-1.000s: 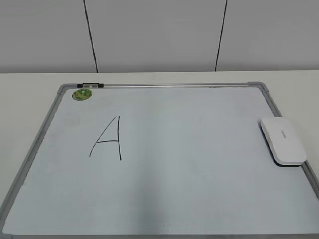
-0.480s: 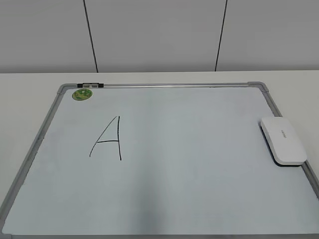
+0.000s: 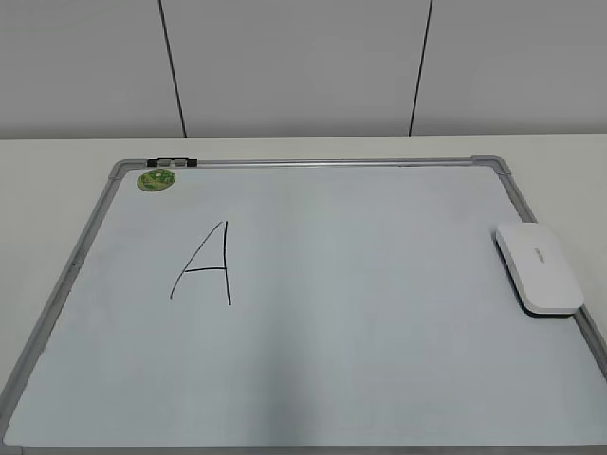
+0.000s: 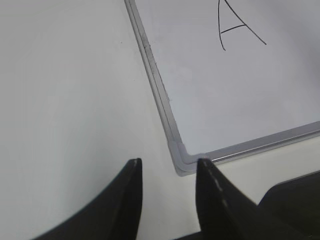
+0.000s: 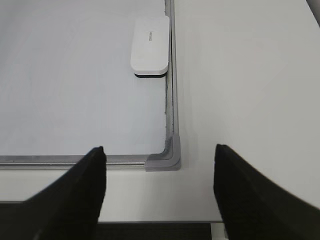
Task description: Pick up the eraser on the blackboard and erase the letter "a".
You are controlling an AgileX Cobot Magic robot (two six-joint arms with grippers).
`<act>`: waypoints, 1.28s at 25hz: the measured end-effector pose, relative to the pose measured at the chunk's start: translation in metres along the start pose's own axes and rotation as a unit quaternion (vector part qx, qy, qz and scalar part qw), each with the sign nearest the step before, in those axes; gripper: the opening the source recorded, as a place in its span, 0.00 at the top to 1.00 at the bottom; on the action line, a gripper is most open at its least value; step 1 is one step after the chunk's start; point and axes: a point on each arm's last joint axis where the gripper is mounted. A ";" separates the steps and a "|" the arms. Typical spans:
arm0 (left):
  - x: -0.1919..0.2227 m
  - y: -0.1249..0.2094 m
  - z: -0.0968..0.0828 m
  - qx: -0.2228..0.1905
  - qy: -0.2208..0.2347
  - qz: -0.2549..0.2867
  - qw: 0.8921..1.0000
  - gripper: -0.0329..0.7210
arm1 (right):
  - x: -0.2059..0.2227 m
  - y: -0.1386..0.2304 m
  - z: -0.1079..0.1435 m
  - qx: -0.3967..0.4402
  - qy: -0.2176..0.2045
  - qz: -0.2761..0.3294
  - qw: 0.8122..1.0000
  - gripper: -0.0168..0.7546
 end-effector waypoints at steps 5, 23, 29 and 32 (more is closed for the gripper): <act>-0.006 0.004 0.000 -0.012 -0.015 -0.021 1.000 0.61 | 0.000 0.000 0.000 0.000 0.000 -0.001 1.000 0.33; -0.023 0.017 -0.002 -0.079 -0.115 -0.057 0.989 0.63 | -0.004 0.003 0.000 0.008 0.010 -0.023 1.000 0.33; -0.023 0.017 -0.002 -0.079 -0.115 -0.057 0.989 0.63 | -0.004 0.003 0.000 0.009 0.009 -0.024 1.000 0.33; -0.023 0.017 -0.002 -0.079 -0.115 -0.057 0.989 0.63 | -0.004 0.003 0.000 0.009 0.009 -0.024 1.000 0.33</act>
Point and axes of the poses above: a point on each arm's last joint axis where the gripper is mounted, x pointing out along that axis toward the gripper, z along the wrist's bending axis when the last joint is at zero, y = z × x, and after that the axes turned 9 degrees about x, right-handed
